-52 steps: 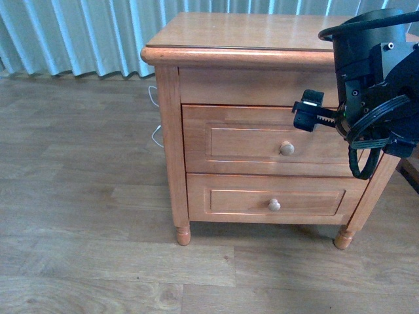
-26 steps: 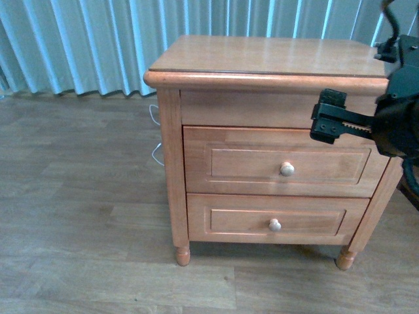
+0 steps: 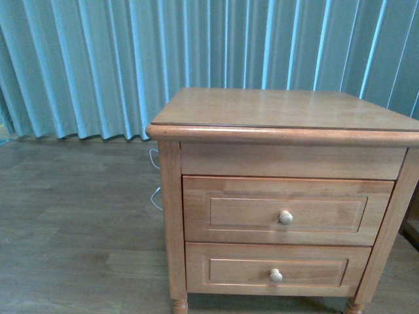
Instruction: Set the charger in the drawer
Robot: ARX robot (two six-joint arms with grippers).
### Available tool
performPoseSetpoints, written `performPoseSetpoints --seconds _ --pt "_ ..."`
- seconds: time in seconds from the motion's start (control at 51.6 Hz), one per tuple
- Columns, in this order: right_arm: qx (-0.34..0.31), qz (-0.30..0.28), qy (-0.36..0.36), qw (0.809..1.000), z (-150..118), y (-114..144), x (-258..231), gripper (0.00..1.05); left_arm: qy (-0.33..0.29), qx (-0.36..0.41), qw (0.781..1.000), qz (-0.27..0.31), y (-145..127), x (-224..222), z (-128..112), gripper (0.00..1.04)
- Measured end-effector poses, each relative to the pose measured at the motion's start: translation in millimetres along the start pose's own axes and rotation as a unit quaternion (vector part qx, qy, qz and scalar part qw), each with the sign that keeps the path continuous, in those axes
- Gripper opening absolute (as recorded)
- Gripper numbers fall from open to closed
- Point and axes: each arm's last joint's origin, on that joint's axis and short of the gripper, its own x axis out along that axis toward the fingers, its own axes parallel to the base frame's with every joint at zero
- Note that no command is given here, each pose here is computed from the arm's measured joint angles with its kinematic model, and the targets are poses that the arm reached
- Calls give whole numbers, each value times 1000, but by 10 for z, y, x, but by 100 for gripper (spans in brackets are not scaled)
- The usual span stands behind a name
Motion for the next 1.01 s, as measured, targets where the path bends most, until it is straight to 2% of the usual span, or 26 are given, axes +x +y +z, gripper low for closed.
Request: performPoseSetpoints --seconds 0.175,0.31,0.62,0.698,0.776,0.873,1.008 --pt "5 35 -15 999 -69 -57 -583 97 0 0 1000 0 0 0 0 99" --pt "22 16 -22 999 -259 -118 -914 97 0 0 1000 0 0 0 0 99" --pt "20 0 -43 999 -297 -134 -979 96 0 0 1000 0 0 0 0 99" --pt "-44 -38 -141 988 -369 -187 -960 83 0 0 1000 0 0 0 0 99" --pt "-94 -49 -194 975 -476 -223 -961 65 0 0 1000 0 0 0 0 99" --pt "-118 -54 -186 974 -670 -278 -903 38 0 0 1000 0 0 0 0 99" --pt "-123 -56 -184 974 -801 -314 -877 13 0 0 1000 0 0 0 0 99"
